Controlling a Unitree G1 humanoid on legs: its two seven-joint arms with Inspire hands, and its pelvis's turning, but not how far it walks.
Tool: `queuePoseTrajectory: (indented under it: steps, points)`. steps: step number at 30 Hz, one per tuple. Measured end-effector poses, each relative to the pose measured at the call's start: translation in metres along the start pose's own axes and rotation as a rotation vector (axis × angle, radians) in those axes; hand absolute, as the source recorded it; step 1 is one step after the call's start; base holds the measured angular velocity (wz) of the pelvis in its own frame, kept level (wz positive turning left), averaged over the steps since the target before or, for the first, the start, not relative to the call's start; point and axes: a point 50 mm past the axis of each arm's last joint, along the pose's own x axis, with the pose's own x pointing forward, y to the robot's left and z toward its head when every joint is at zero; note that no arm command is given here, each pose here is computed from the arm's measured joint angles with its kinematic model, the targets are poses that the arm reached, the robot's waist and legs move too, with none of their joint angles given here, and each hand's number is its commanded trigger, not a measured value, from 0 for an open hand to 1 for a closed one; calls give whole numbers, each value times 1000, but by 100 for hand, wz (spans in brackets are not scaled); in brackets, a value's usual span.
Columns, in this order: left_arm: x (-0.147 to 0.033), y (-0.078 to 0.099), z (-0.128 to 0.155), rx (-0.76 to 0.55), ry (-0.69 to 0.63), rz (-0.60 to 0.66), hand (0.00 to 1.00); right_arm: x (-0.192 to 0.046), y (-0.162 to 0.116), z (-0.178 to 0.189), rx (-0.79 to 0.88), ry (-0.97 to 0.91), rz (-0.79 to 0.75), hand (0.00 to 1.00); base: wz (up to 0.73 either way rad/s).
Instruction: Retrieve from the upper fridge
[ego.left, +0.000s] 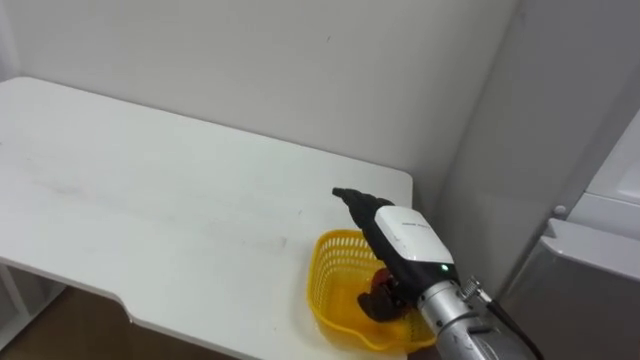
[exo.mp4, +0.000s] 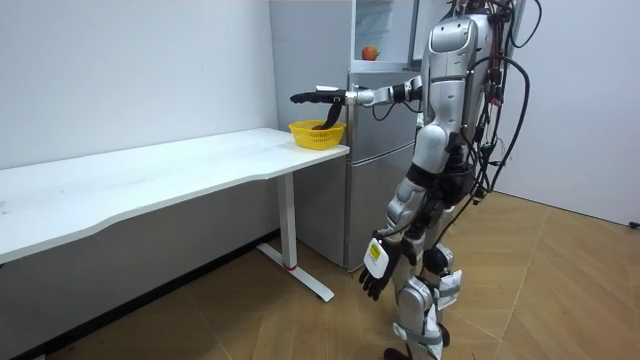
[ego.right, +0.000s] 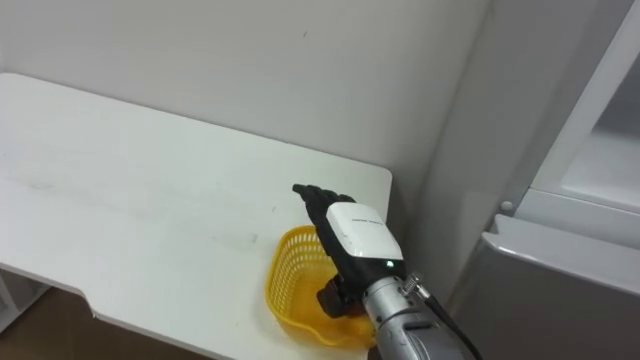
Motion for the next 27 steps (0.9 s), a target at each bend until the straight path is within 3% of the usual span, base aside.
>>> queuePoseTrajectory:
  steps: [13, 20, 24, 27]
  points:
    - [0, -2, -1, 6, 13, 0, 0, 1, -2, 3, 30, -6, -13, 0, 0]
    - [0, -7, -1, -7, 13, 23, 0, 4, -29, 33, 169, -116, -129, 0, -3]
    - [0, -11, 0, -10, 10, 43, 0, -14, -51, 56, 249, -234, -247, 0, -12]
    - [0, -15, 4, -29, 0, 50, 0, -39, -49, 62, 307, -266, -269, 0, -10]
